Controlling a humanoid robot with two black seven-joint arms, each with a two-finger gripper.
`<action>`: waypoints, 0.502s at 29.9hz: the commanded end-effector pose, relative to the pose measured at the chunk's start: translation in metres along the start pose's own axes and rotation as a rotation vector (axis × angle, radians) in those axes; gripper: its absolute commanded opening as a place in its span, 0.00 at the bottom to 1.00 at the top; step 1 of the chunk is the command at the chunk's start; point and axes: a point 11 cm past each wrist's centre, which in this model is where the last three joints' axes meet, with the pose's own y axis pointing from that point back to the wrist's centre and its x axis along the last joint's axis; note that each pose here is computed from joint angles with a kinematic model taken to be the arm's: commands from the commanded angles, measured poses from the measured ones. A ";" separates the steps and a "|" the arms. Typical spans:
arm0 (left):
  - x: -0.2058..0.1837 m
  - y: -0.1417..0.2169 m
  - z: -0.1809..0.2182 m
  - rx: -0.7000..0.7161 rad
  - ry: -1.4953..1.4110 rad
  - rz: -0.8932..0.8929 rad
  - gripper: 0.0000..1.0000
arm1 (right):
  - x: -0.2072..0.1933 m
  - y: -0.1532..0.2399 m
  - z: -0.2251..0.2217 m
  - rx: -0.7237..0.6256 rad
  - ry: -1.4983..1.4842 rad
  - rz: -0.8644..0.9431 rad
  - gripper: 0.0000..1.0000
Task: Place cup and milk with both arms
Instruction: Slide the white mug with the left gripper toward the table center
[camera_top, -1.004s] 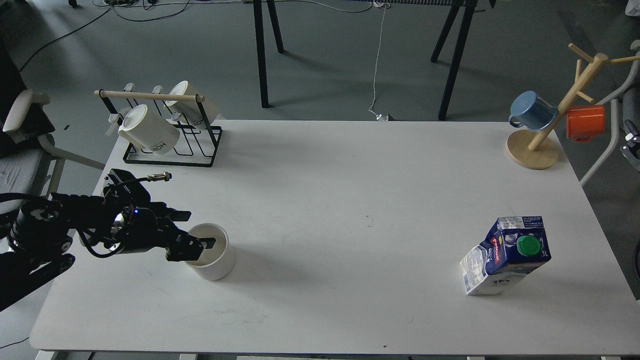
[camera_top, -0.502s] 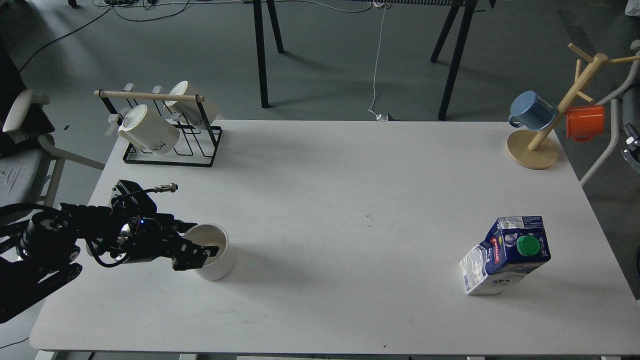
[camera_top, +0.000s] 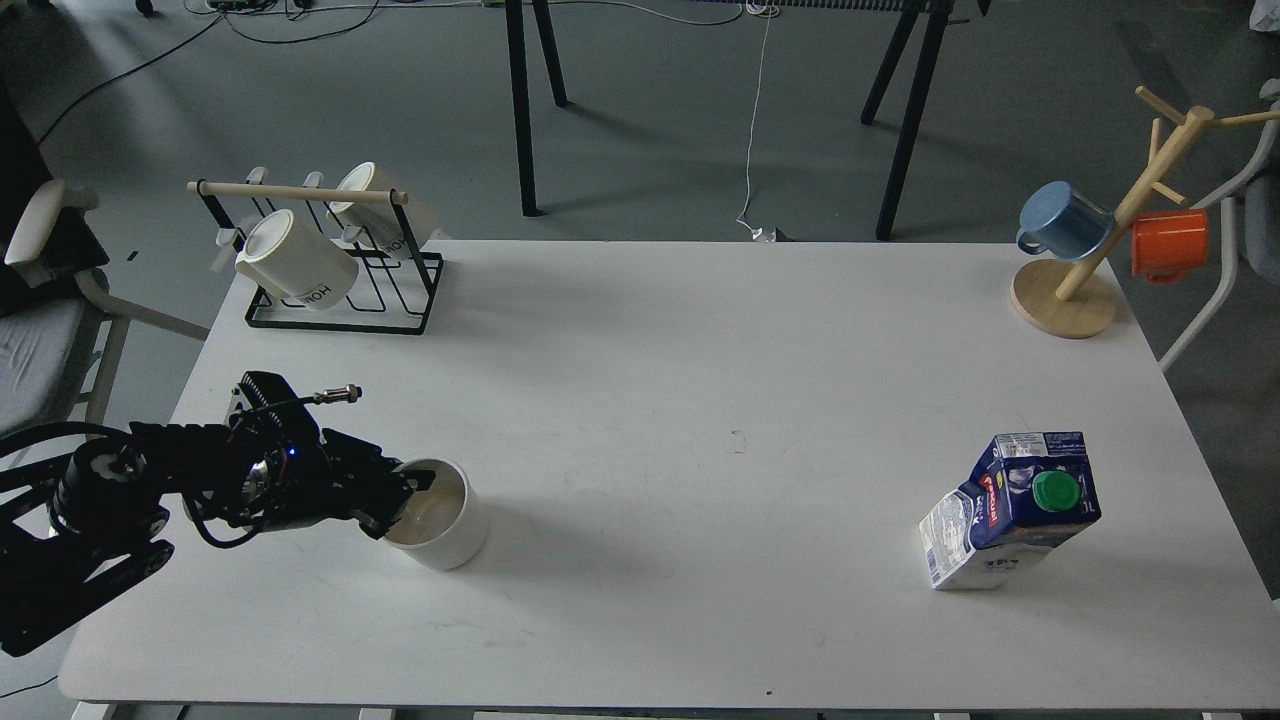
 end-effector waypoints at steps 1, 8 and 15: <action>0.002 0.003 -0.003 0.009 -0.003 -0.004 0.00 | 0.000 -0.001 -0.002 0.005 0.001 -0.001 0.99; 0.051 0.008 -0.010 0.016 -0.060 0.042 0.00 | 0.000 0.000 -0.006 0.009 0.006 0.000 0.99; 0.137 -0.031 0.024 -0.075 -0.107 0.058 0.00 | -0.002 -0.002 -0.007 0.013 0.005 -0.005 0.99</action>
